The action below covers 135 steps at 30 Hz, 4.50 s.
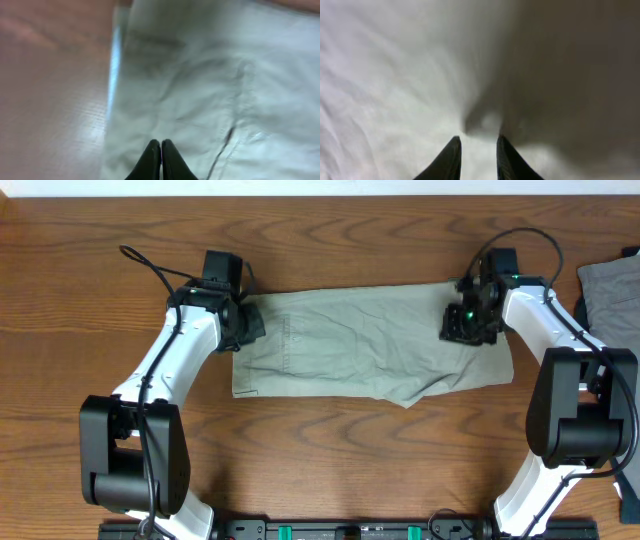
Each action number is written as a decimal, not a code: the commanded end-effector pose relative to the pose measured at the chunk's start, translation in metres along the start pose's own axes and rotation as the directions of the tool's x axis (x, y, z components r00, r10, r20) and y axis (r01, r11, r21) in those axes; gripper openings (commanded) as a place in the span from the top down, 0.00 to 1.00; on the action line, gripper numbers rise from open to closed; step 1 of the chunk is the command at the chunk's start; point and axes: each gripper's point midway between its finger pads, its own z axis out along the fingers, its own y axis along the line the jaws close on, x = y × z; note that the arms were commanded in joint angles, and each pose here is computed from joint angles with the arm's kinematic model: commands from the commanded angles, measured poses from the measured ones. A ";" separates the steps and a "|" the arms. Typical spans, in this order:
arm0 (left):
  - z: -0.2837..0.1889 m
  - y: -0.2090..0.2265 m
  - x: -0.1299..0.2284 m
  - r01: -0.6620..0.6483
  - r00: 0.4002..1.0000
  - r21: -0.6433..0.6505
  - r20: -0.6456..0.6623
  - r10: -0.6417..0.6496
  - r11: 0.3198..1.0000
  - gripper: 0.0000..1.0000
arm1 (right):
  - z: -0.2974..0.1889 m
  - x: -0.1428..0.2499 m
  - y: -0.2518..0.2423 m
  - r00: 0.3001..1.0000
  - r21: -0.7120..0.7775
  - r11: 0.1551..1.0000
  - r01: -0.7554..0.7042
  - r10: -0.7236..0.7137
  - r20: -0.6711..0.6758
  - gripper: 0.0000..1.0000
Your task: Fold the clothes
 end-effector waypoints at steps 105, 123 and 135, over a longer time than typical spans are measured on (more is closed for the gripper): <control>0.091 0.048 0.075 0.007 0.944 -0.098 -0.329 -0.039 0.995 0.44 | 0.059 0.136 0.111 0.883 -0.060 0.937 0.345 -0.345 -0.317 0.94; 0.086 0.077 0.074 -0.045 0.950 -0.253 -0.311 -0.037 0.967 0.53 | 0.059 0.136 0.111 0.883 -0.060 0.936 0.346 -0.346 -0.316 0.89; 0.048 0.062 0.041 -0.050 0.974 -0.215 -0.226 0.000 0.975 0.27 | 0.059 0.135 0.111 0.884 -0.060 0.936 0.346 -0.347 -0.313 0.86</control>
